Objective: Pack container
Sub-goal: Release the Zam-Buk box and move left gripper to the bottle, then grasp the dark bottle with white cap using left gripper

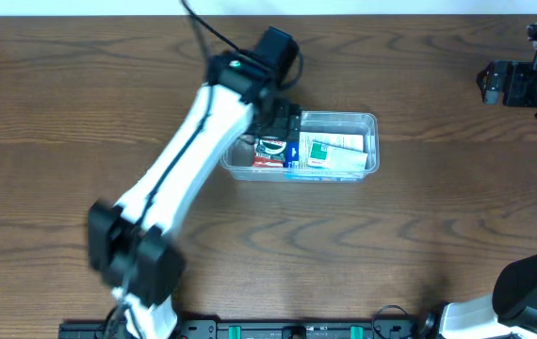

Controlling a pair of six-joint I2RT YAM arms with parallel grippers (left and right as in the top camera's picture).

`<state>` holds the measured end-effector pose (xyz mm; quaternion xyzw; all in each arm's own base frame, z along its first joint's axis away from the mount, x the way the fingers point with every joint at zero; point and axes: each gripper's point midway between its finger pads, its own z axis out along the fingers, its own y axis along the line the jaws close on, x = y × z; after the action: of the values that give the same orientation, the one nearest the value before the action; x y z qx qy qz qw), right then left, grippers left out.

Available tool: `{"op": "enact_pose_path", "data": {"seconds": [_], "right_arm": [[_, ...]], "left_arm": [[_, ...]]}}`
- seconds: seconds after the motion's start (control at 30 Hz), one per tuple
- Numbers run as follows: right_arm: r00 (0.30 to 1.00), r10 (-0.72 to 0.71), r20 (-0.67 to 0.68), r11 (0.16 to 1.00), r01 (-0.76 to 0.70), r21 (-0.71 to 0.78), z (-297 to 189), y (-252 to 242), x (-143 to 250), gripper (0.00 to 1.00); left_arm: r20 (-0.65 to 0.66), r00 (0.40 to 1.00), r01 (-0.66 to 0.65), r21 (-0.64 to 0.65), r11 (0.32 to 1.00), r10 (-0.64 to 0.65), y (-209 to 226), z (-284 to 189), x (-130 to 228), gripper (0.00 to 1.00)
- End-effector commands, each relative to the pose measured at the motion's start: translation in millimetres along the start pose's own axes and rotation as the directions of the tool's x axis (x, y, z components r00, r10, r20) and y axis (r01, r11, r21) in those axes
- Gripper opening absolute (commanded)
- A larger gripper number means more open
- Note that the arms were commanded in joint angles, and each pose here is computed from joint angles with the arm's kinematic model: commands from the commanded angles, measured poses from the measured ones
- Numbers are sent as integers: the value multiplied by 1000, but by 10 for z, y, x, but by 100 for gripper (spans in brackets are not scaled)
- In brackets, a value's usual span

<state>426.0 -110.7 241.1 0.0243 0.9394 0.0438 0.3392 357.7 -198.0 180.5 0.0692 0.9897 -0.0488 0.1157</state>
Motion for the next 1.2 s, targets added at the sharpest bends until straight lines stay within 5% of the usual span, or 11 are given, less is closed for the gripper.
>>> {"op": "enact_pose_path", "data": {"seconds": [0.0, 0.33, 0.57, 1.17], "right_arm": [[1000, 12, 11, 1000, -12, -2, -30, -7, -32, 99], [1000, 12, 11, 1000, -12, -2, -30, -7, -32, 99], [1000, 12, 11, 1000, -12, -2, -30, -7, -32, 99], [1000, 12, 11, 1000, -12, -2, -30, -7, -32, 99]], "left_arm": [[61, 996, -65, -18, 998, 66, 249, -480, 67, 98], [-24, 997, 73, -216, 974, -80, 1277, -901, 483, 98], [-111, 990, 81, -60, 995, -87, 1369, -802, 610, 98], [-187, 953, 225, -84, 971, -238, 1834, 218, 901, 98]]}}
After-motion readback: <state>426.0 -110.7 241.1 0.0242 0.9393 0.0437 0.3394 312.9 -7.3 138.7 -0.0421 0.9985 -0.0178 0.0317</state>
